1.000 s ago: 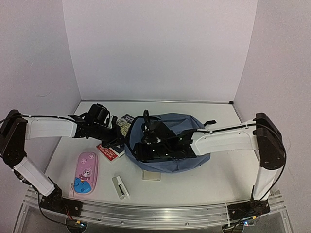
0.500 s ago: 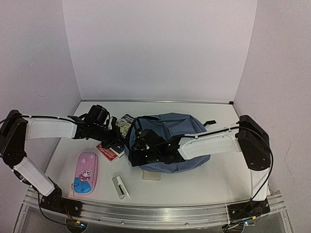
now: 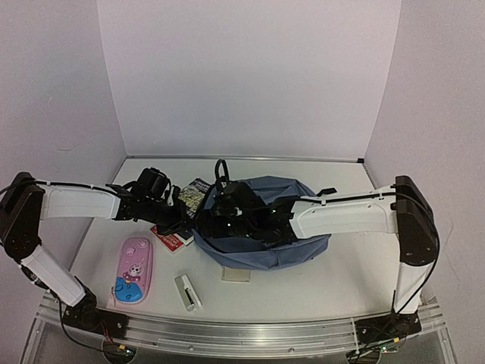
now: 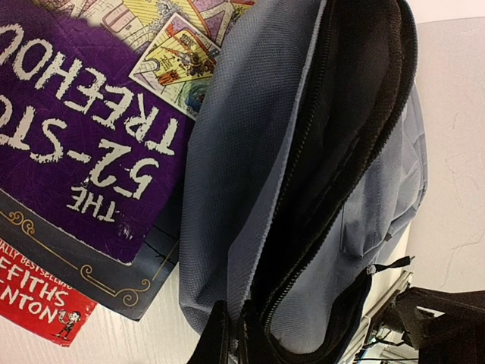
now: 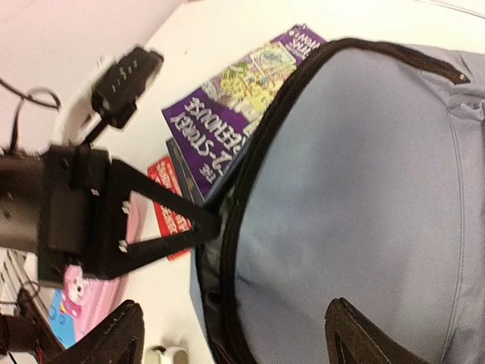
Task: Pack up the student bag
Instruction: Unzip the student bag at the center of the board.
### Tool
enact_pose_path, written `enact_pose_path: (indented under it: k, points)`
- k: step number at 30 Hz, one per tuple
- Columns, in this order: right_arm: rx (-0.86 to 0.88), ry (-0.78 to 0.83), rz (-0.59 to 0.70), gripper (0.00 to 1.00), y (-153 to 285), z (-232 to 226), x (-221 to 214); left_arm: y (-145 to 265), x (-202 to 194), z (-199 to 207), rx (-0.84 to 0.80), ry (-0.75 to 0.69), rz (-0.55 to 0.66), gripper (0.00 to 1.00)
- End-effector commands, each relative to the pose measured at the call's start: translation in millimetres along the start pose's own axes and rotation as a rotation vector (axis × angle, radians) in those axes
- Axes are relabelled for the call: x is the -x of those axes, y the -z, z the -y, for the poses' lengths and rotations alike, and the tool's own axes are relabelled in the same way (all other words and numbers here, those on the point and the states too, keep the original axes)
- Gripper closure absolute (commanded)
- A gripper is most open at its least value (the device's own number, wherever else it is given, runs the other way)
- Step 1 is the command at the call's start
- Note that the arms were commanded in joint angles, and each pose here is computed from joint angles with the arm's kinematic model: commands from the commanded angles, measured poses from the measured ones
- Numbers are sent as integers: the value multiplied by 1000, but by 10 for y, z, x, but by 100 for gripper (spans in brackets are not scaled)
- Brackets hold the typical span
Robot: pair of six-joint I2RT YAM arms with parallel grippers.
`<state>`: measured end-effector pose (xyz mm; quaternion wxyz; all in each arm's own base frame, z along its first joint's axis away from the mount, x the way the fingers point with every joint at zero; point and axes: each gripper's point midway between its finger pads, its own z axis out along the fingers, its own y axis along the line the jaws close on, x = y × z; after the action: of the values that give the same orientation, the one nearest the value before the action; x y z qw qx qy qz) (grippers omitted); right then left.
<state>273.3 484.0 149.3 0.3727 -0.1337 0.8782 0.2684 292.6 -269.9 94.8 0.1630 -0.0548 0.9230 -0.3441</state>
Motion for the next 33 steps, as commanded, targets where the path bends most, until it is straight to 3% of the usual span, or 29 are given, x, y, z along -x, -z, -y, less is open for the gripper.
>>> enact_pose_path:
  k: [1,7,14,28,33]
  points:
    - [-25,-53,48,21,-117,-20,162,16,-31,-29,2,13,7,100]
    - [-26,-57,39,25,-334,-72,157,36,-47,-35,-1,15,10,100]
    - [-78,-82,23,37,-482,66,58,46,-54,-35,-2,16,10,100]
    - [-69,-70,-26,40,-752,107,-74,19,-36,-18,-3,13,5,100]
    - [-119,-81,-10,68,-758,252,-66,14,-32,-19,1,13,5,100]
